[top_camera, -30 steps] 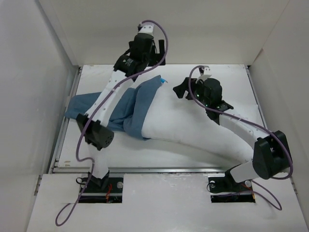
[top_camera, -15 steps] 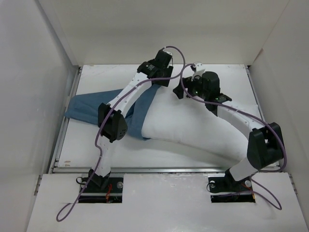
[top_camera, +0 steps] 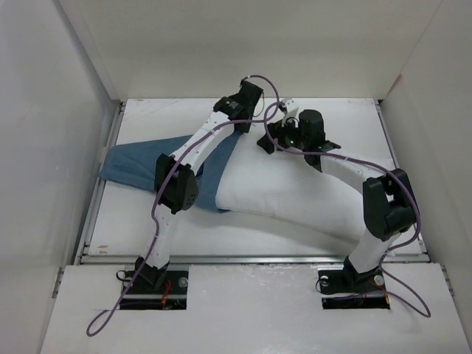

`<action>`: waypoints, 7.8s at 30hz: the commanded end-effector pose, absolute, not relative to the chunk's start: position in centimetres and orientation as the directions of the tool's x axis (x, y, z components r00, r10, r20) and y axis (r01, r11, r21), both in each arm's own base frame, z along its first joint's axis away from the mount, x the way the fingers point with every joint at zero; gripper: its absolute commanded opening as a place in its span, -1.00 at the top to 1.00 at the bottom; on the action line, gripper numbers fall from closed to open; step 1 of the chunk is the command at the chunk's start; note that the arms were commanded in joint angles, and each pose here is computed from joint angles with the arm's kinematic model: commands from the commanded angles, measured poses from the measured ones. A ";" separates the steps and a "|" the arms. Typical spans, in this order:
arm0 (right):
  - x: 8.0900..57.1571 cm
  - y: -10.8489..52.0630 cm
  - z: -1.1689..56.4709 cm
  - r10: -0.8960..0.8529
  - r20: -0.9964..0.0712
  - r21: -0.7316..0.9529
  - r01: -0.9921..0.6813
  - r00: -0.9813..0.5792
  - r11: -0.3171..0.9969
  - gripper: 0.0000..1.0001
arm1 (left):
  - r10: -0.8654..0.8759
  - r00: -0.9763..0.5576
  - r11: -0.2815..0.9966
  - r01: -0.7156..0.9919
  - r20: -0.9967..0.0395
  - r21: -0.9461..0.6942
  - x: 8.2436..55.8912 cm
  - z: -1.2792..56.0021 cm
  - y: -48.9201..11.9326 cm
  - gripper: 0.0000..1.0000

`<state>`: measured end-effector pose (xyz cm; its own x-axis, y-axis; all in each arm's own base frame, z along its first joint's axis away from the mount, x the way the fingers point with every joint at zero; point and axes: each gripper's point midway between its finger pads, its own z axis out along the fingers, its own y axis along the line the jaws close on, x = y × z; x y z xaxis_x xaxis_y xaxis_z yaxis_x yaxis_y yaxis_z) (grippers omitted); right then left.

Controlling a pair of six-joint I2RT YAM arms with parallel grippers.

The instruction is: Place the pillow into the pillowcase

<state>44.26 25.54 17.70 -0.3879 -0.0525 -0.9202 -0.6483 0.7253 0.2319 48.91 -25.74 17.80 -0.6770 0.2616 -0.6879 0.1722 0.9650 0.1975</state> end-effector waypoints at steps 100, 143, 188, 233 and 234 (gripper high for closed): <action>30.7 32.8 17.1 -0.387 -0.890 -0.128 -0.684 -0.240 0.718 -1.00 | -0.207 -0.679 0.978 -0.115 -0.705 -0.175 28.7 11.6 -19.2 0.40; 38.8 35.8 26.8 0.413 -0.877 0.481 -0.447 -0.246 0.754 -0.06 | 0.017 -0.769 0.687 0.474 -0.640 -0.551 14.6 19.6 -35.5 0.02; 35.6 23.0 15.3 -0.157 -0.839 0.122 -0.461 -0.521 0.879 -0.71 | 0.020 -0.657 0.986 0.136 -0.754 -0.092 39.4 21.7 -25.1 -0.10; 31.5 20.2 28.1 0.482 -0.865 0.491 -0.425 -0.137 0.761 -0.52 | 0.150 -0.621 0.713 0.607 -0.769 -0.351 20.3 23.0 -39.3 -0.58; 31.4 19.8 28.2 0.465 -0.875 0.476 -0.411 -0.135 0.777 -0.69 | 0.128 -0.590 0.750 0.584 -0.797 -0.312 21.7 24.2 -38.4 -0.99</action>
<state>31.79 20.63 26.23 -0.1459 0.5087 -0.8485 -0.4216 0.7439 0.5185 20.53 -38.72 17.97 -0.6522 0.2116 -0.7279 0.5917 0.7424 -0.3143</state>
